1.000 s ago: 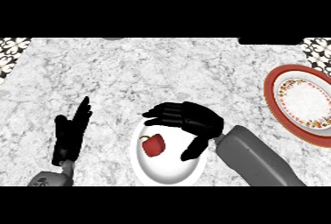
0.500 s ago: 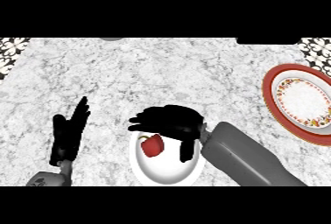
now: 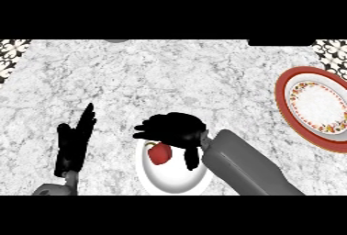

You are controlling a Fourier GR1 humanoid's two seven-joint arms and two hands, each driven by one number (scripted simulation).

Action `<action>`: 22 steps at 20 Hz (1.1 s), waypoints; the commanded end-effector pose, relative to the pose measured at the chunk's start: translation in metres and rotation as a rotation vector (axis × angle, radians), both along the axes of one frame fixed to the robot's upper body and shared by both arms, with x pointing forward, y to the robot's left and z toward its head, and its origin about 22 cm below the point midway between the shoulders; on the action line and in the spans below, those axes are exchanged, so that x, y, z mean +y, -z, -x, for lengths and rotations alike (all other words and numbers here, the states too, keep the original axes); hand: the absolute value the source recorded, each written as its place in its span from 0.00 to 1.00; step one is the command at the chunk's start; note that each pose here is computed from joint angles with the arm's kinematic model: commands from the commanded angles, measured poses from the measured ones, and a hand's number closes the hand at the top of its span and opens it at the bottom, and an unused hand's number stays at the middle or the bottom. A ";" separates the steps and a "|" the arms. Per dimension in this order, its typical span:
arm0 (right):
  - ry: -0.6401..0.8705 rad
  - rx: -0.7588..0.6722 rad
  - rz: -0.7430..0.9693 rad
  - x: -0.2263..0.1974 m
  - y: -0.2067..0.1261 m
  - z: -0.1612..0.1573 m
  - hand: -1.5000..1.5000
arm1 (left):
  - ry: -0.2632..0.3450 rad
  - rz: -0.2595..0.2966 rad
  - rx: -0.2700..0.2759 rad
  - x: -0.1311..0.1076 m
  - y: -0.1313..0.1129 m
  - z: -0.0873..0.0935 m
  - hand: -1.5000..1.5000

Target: Pick the bell pepper from the plate and place it in the plate

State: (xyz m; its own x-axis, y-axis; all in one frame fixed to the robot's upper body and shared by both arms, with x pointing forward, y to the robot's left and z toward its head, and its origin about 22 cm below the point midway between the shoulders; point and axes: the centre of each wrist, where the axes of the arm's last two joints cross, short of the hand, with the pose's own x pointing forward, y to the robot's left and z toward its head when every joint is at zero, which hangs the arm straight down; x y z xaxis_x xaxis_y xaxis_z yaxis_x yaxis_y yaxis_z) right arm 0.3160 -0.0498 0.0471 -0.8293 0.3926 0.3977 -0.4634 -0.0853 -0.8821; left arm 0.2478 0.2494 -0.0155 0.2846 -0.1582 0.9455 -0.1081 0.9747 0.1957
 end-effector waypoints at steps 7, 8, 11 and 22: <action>-0.017 -0.006 0.045 0.013 0.017 0.007 0.00 | 0.001 -0.017 -0.006 0.023 -0.014 0.006 0.50; -0.015 0.009 0.060 0.014 0.019 0.006 0.00 | 0.001 0.004 0.000 0.014 0.002 0.013 0.50; -0.019 0.035 0.049 0.019 0.022 0.012 0.00 | -0.001 0.007 0.002 0.022 -0.013 -0.008 0.50; -0.048 -0.052 0.068 0.021 0.041 0.001 1.00 | -0.005 -0.014 -0.014 -0.013 0.007 0.012 0.50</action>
